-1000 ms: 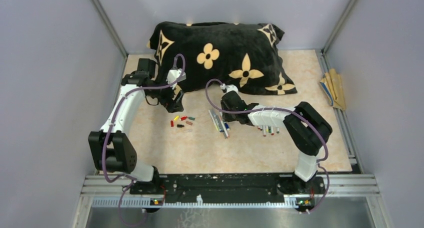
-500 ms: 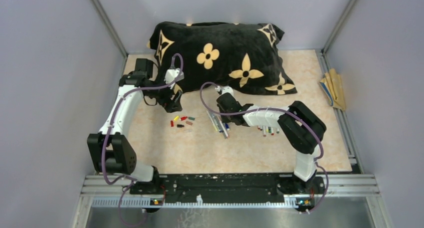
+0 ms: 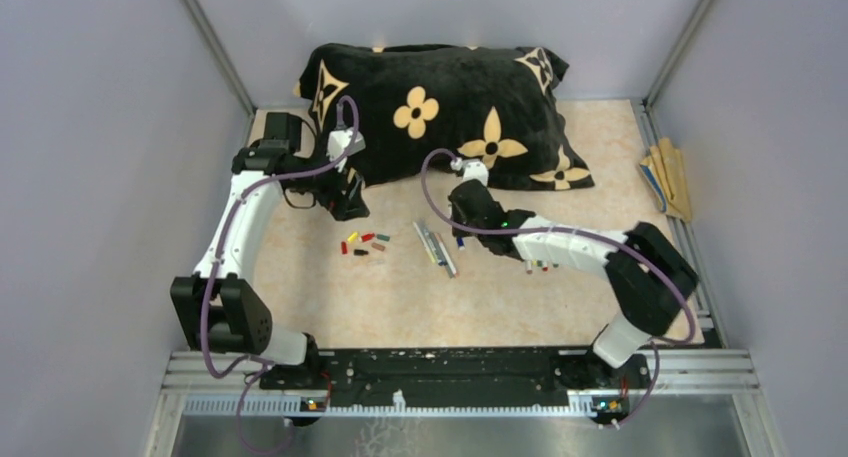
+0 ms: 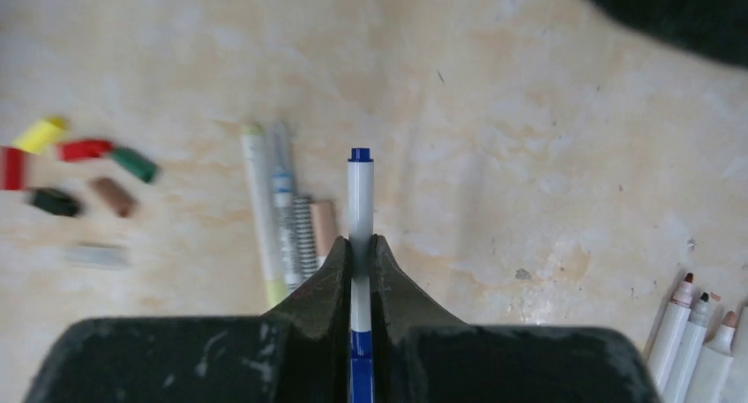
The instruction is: Open the pen caps
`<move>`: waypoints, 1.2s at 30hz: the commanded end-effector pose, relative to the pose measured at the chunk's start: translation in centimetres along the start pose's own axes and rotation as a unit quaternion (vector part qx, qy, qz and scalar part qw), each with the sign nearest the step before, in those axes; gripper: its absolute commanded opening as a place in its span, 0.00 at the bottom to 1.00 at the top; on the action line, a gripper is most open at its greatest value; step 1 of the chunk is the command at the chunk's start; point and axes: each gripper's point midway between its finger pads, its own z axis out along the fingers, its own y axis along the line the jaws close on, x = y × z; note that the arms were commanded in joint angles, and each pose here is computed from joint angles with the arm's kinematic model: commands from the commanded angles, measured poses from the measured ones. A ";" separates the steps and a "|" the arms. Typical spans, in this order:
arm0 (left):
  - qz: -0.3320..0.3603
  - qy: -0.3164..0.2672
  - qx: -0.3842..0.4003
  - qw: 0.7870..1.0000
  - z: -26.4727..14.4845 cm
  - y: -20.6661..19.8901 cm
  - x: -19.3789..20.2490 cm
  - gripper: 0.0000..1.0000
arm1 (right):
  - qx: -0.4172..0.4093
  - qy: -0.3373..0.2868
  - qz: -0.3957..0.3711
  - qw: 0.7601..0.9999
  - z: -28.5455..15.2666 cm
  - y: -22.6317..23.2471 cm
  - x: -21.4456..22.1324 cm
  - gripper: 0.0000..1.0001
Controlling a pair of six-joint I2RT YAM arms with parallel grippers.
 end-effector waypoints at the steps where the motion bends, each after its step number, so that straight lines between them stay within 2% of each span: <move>1: -0.006 -0.078 0.074 0.994 -0.9 -3.5 -3.0 0.99 | -0.097 -0.150 0.113 0.977 -6.2 3.6 -9.3 0.00; 6: -0.054 -0.112 0.182 0.975 -0.8 -7.6 -3.9 0.99 | -0.164 -0.233 0.215 0.934 -11.5 6.3 -13.2 0.00; 12: -0.087 -0.135 0.245 0.956 -1.0 -10.6 -5.0 0.93 | -0.210 -0.255 0.275 0.903 -13.9 10.0 -15.7 0.00; 17: -0.080 -0.144 0.269 0.949 -1.1 -12.4 -5.9 0.90 | -0.234 -0.268 0.274 0.893 -15.2 12.8 -17.3 0.00; 24: -0.085 -0.123 0.282 0.948 0.2 -13.6 -4.4 0.85 | -0.262 -0.272 0.297 0.877 -15.9 14.3 -18.2 0.00; 30: -0.085 -0.132 0.297 0.942 0.1 -13.8 -4.7 0.77 | -0.281 -0.260 0.306 0.872 -16.1 15.3 -17.8 0.00; 36: -0.084 -0.138 0.297 0.941 0.2 -13.6 -5.0 0.61 | -0.285 -0.256 0.309 0.870 -16.1 15.6 -17.5 0.00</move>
